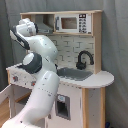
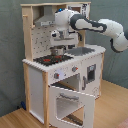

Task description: Play with the kitchen

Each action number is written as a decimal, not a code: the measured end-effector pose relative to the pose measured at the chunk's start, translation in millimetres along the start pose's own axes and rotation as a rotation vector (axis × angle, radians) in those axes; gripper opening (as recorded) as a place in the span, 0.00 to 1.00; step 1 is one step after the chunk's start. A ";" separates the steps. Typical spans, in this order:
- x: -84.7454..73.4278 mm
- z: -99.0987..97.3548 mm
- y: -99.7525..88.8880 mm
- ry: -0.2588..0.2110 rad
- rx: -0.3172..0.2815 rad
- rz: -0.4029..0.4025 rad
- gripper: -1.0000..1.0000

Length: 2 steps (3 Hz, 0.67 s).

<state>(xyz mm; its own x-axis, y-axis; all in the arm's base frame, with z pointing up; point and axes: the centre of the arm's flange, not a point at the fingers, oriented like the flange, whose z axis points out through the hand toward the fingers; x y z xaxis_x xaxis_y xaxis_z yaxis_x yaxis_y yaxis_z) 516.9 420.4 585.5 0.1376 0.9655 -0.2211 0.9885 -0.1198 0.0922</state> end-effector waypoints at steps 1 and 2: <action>-8.1 -3.3 -10.6 -0.039 0.031 0.030 0.00; -7.2 -3.7 -30.6 -0.088 0.053 0.063 0.00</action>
<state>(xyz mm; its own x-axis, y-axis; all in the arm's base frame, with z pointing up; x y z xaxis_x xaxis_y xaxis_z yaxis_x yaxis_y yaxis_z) 485.4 417.9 587.8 0.2026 0.9318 -0.3011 0.9792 -0.1943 0.0579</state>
